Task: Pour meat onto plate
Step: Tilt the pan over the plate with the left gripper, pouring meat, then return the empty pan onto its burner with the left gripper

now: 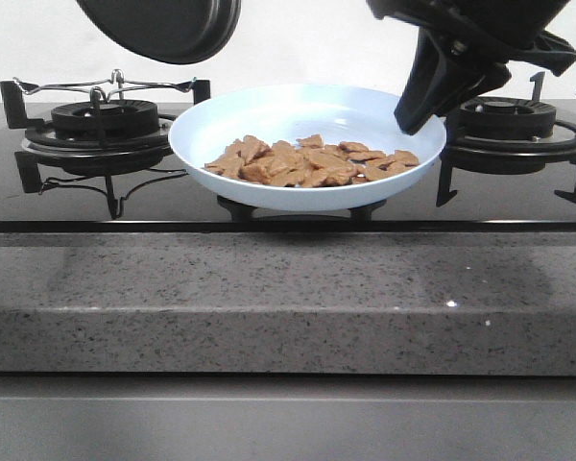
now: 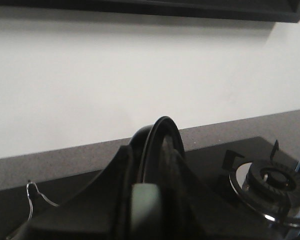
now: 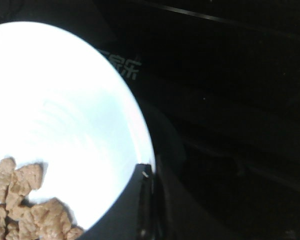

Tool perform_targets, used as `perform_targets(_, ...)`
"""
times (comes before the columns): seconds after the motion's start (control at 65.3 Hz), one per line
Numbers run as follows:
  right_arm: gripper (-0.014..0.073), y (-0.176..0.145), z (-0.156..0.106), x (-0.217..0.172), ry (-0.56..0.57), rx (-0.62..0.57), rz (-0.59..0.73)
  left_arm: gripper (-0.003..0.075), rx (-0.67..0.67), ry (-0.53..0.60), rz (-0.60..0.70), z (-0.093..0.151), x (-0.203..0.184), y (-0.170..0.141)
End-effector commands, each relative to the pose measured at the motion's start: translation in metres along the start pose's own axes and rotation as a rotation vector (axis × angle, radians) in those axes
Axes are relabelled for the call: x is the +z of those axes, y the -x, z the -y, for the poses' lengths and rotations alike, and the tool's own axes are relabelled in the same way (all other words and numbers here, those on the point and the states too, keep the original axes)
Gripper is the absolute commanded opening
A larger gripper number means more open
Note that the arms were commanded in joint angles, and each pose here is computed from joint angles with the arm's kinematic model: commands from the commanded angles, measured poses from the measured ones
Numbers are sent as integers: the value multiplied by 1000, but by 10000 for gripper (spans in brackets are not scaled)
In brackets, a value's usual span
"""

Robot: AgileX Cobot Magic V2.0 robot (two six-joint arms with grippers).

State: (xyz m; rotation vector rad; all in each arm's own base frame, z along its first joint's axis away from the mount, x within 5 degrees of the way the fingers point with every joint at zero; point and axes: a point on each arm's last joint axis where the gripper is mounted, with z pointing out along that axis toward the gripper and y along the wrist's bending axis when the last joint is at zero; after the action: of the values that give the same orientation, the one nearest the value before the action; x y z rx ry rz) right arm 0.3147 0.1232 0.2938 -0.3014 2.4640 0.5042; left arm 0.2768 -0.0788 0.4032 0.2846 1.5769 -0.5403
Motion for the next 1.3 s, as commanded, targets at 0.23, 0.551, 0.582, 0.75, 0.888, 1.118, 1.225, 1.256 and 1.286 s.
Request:
perform_targets(0.23, -69, 13, -7, -20, 15, -13, 106, -20, -518, -91, 74, -68, 12, 18)
perform_targets(0.551, -69, 13, -7, -20, 15, -13, 106, -20, -719, -81, 33, -132, 34, -6)
perform_targets(0.582, -69, 13, -7, -20, 15, -13, 106, -20, -732, -75, 33, -136, 35, -8)
perform_targets(0.75, -69, 13, -7, -20, 15, -13, 106, -20, -851, -22, 17, -162, 40, -25)
perform_targets(0.888, -69, 13, -7, -20, 15, -13, 106, -20, -922, 13, -6, -179, 44, -44)
perform_targets(1.118, -69, 13, -7, -20, 15, -13, 106, -20, -977, 23, -35, -193, 49, -63)
perform_targets(1.225, -69, 13, -7, -20, 15, -13, 106, -20, -984, -3, -45, -192, 50, -66)
perform_targets(1.256, -69, 13, -7, -20, 15, -13, 106, -20, -981, -4, -52, -192, 50, -66)
perform_targets(1.286, -69, 13, -7, -20, 15, -13, 106, -20, -980, -4, -52, -192, 50, -66)
